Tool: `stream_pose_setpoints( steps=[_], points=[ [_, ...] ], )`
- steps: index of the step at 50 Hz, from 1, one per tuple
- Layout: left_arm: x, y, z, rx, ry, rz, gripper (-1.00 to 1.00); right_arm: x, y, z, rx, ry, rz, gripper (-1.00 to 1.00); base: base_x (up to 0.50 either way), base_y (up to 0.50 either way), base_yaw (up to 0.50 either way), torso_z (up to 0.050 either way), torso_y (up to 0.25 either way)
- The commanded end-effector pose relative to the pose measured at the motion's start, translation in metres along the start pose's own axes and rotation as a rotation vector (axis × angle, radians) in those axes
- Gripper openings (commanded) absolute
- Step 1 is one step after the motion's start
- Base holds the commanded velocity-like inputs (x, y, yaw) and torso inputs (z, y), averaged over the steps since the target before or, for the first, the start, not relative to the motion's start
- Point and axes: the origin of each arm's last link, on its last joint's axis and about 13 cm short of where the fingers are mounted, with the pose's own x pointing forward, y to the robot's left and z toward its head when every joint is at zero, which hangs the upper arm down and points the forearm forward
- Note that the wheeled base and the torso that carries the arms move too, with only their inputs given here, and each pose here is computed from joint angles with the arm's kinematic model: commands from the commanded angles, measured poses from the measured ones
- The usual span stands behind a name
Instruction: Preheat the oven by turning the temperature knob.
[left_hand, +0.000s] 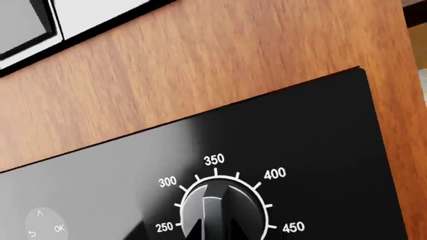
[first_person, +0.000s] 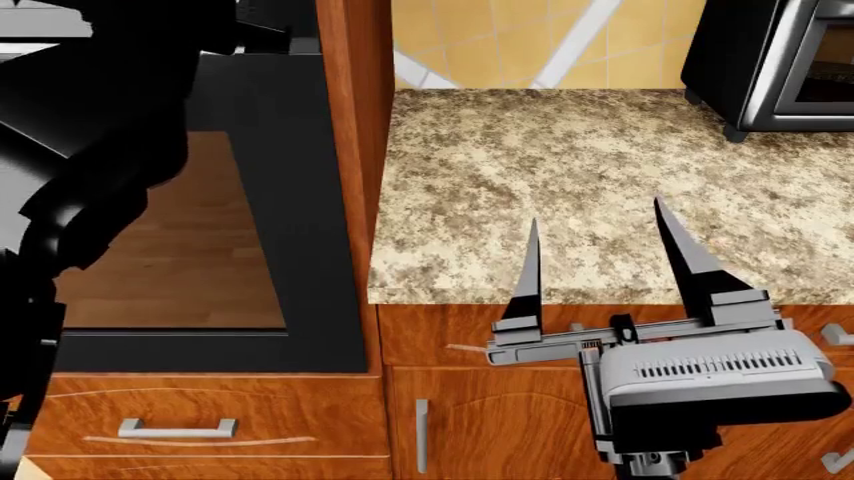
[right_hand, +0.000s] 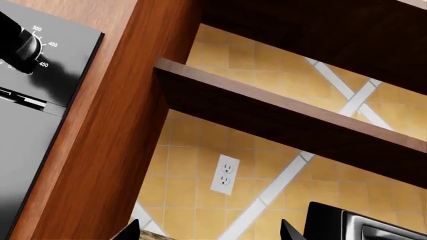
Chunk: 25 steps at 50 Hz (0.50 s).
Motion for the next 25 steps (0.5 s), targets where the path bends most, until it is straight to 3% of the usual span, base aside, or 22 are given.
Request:
stream_pose_setpoints(
  steps=[1, 13, 25],
  points=[
    [-0.003, -0.009, -0.014, 0.052, 0.028, -0.074, -1.0, 0.0, 0.0, 0.001, -0.001, -0.004, -0.001, 1.0, 0.0, 0.0, 0.0, 0.0, 0.0],
    [-0.003, -0.011, -0.019, 0.087, 0.027, -0.093, -1.0, 0.0, 0.0, 0.001, -0.002, -0.006, -0.002, 1.0, 0.0, 0.0, 0.0, 0.0, 0.0],
    [-0.003, -0.011, -0.025, 0.191, -0.005, -0.082, -1.0, 0.0, 0.0, 0.001, -0.003, -0.006, -0.002, 1.0, 0.0, 0.0, 0.0, 0.0, 0.0]
  ],
)
